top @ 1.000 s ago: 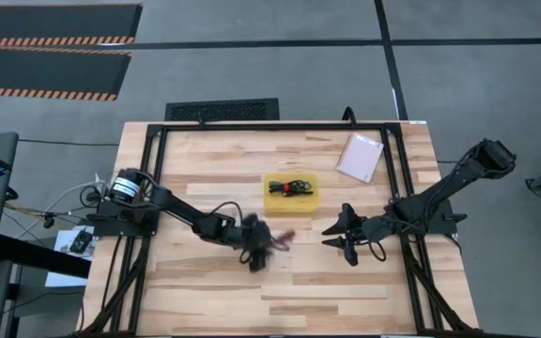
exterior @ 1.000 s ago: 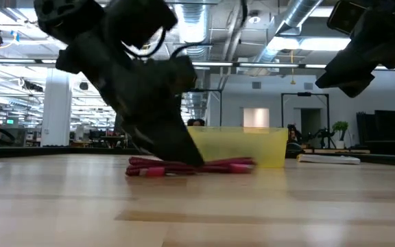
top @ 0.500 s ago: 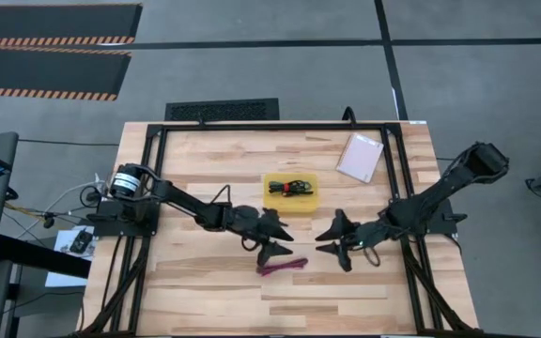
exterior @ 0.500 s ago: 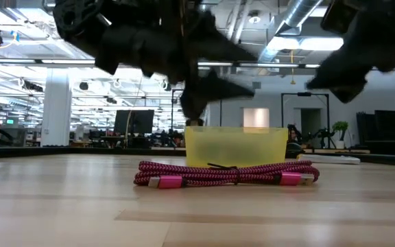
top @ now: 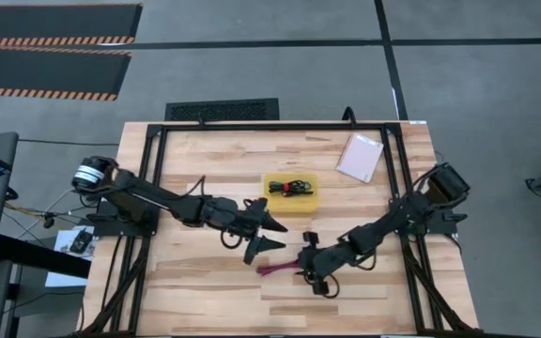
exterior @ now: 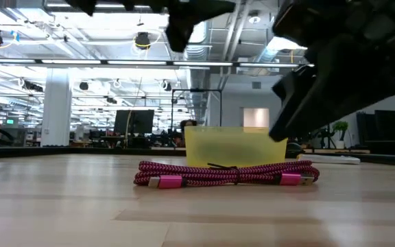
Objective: Pick and place USB-C Cables
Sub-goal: Put the pink charger cable into the yellow bin
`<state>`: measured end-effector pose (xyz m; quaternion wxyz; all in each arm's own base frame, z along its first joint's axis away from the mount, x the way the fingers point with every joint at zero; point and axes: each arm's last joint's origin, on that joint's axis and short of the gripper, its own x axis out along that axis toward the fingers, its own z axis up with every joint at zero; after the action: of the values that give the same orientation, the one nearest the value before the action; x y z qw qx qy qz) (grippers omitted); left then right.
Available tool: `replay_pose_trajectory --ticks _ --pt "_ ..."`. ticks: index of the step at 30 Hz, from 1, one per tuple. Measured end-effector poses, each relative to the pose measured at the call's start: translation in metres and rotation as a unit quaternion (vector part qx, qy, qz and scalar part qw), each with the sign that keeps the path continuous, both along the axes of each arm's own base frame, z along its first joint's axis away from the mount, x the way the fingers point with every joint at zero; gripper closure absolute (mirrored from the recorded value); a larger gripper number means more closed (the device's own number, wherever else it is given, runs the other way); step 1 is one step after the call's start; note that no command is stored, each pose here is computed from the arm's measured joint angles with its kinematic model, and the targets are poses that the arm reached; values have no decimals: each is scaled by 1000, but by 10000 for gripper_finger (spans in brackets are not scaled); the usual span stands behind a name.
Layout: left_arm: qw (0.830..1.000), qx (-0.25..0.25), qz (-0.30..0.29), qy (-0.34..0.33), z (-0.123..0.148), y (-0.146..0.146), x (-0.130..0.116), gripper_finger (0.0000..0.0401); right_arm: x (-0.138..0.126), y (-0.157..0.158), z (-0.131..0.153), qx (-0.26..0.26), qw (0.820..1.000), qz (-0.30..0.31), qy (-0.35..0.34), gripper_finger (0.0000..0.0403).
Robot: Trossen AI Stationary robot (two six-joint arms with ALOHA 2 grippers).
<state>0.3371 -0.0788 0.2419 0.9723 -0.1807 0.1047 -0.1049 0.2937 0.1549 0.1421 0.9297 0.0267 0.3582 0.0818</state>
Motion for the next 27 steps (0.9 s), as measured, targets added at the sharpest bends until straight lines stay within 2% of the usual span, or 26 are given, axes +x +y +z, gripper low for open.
replay_pose_trajectory --ticks 8,18,21,27 --pt "998 44 43 2 17 -12 -18 184 12 -8 -16 -29 999 5 41 244" --pt "995 66 70 24 11 -18 -20 184 21 -16 -32 21 997 12 70 249" --pt "995 65 72 24 11 -17 -20 184 21 -17 -33 22 997 7 74 278" --pt "995 62 80 26 10 -18 -20 184 20 -18 -33 34 996 -5 84 374"
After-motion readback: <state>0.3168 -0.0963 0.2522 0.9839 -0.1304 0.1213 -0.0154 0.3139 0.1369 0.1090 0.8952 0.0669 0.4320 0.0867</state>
